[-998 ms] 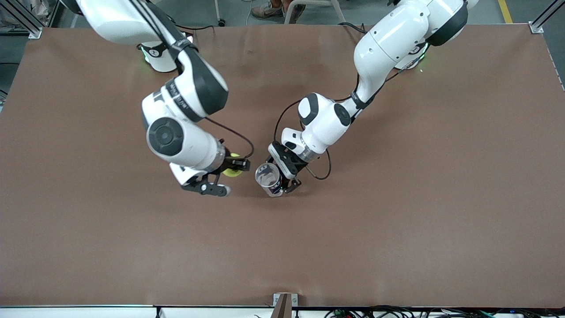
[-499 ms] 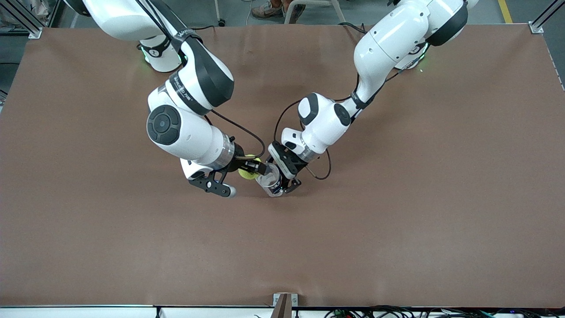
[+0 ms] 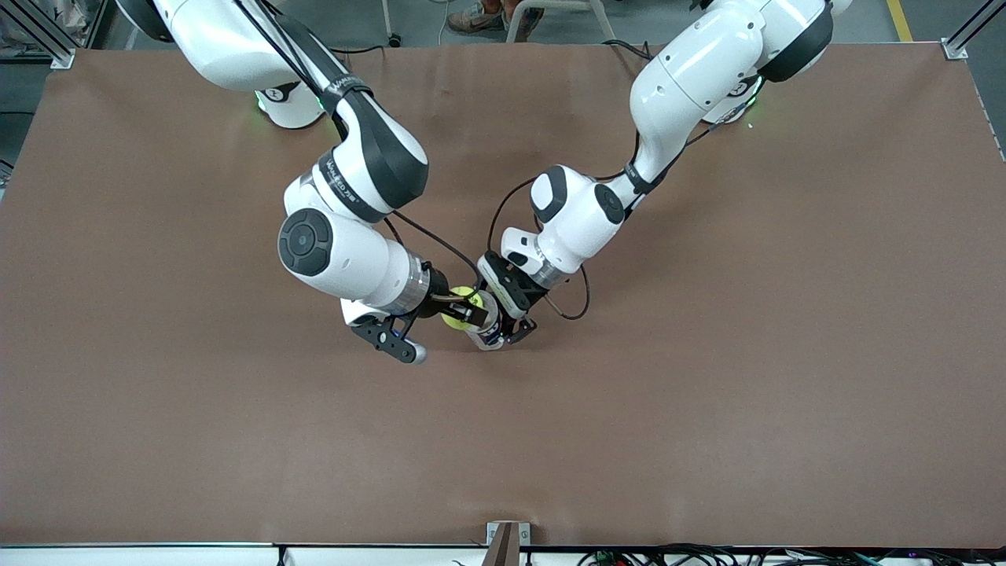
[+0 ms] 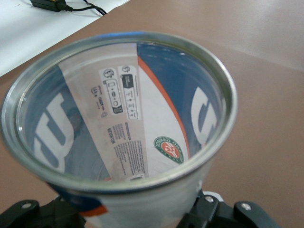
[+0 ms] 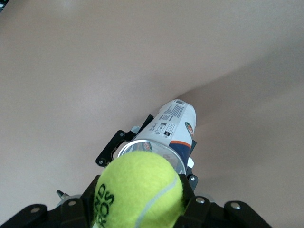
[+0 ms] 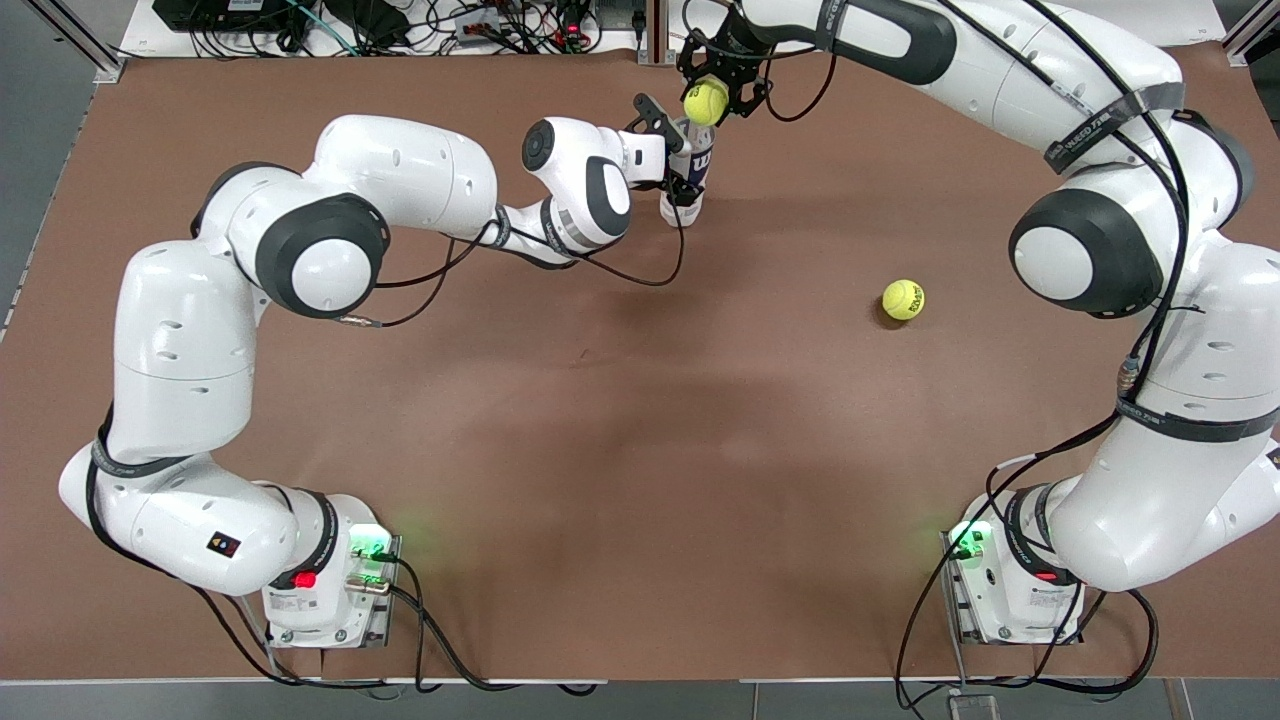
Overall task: Insert tennis ball vertically with right arm
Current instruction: 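Lower the ball into the can opening and open the right gripper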
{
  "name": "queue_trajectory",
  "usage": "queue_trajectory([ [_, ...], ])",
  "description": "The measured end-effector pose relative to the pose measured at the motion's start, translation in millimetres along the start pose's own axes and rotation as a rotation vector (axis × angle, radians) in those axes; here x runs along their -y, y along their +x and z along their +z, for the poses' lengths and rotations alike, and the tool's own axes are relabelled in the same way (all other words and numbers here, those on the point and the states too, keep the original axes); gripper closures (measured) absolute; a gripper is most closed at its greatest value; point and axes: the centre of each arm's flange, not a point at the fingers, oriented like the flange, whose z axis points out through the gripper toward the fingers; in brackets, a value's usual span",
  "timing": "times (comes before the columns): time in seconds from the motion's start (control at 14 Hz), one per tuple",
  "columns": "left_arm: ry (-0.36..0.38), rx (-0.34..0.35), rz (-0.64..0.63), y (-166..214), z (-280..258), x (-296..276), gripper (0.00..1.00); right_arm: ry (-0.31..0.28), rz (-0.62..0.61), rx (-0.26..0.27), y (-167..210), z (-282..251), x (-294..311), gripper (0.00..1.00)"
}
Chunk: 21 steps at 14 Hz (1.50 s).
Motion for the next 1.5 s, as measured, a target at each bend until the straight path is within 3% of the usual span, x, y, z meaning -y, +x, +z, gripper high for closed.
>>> queue_trajectory([
  [0.43,0.001,0.0,0.0,-0.2,-0.1,-0.2,0.23,0.003,0.027,0.048,1.2,16.7,-2.1,0.34],
  [1.5,0.009,0.001,0.001,-2.5,-1.0,-0.5,0.23,0.002,0.056,0.075,7.3,30.1,-6.4,0.34],
])
